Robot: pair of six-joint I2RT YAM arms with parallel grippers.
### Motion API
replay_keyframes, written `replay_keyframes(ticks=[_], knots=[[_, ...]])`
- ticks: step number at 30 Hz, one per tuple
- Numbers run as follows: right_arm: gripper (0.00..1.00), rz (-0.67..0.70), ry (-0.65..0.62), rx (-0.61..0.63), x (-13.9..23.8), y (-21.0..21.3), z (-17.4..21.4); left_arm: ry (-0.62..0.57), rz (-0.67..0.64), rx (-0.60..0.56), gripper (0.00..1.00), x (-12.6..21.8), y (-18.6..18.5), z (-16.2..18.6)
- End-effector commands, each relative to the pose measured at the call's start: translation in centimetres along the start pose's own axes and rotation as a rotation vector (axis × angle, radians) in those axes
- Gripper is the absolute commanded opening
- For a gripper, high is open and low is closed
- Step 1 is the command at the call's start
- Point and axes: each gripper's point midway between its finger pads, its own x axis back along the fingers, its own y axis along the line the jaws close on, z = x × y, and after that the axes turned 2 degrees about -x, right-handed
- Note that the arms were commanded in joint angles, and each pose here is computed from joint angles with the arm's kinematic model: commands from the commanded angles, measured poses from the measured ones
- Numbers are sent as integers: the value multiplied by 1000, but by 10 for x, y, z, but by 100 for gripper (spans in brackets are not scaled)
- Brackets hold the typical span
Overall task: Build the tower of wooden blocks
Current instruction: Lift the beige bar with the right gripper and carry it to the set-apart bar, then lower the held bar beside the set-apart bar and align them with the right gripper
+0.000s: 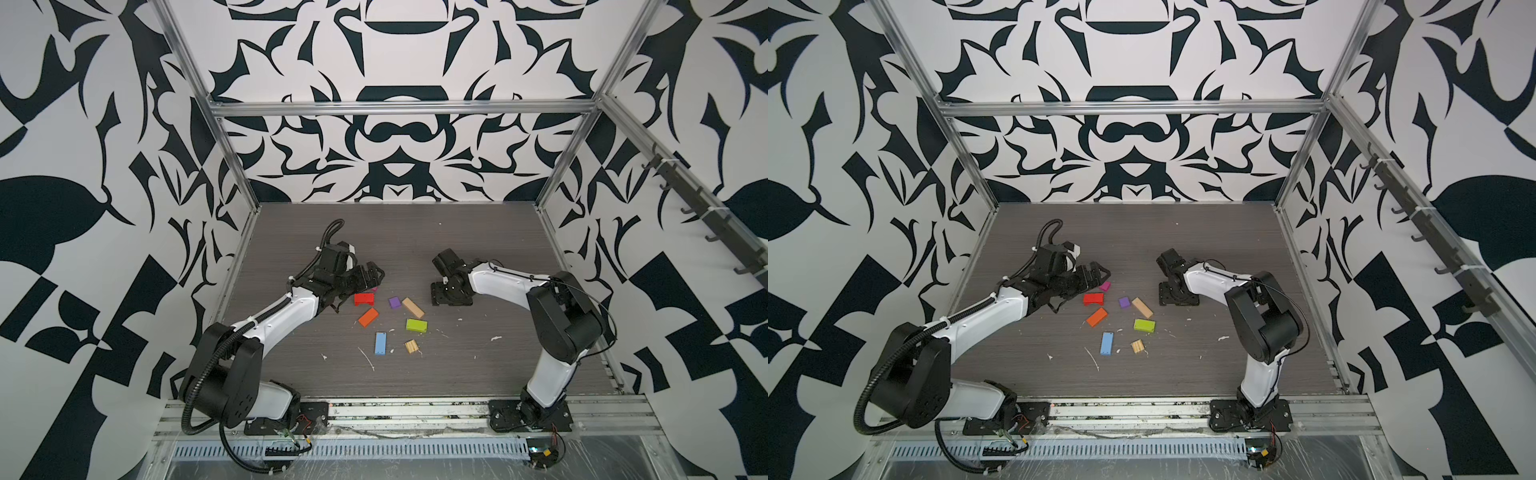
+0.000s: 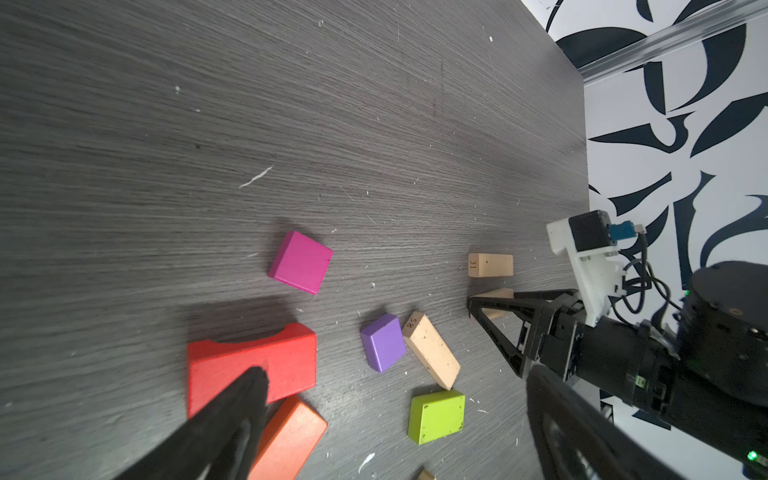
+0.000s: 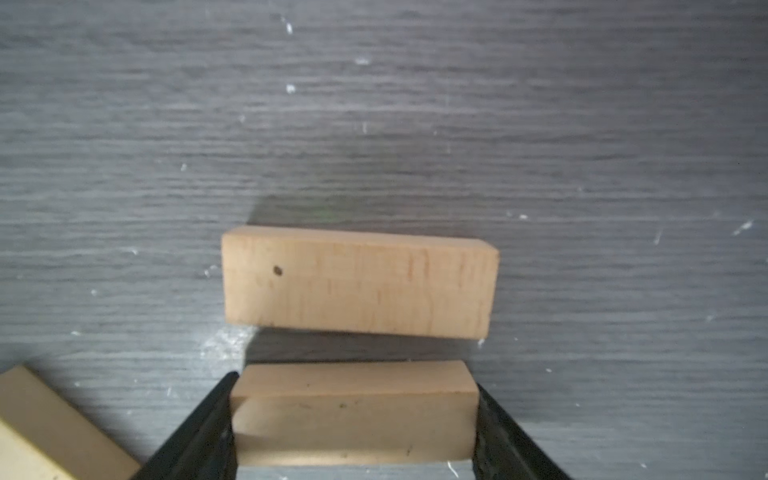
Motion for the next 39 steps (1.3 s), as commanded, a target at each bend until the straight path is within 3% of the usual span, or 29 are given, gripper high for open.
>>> replay_keyframes(ticks=[1, 39], knots=[[74, -8, -12, 0, 1, 3, -10, -11, 9, -1, 100, 7, -3, -1], [76, 23, -40, -40, -2, -4, -22, -22, 4, -6, 100, 13, 0, 2]])
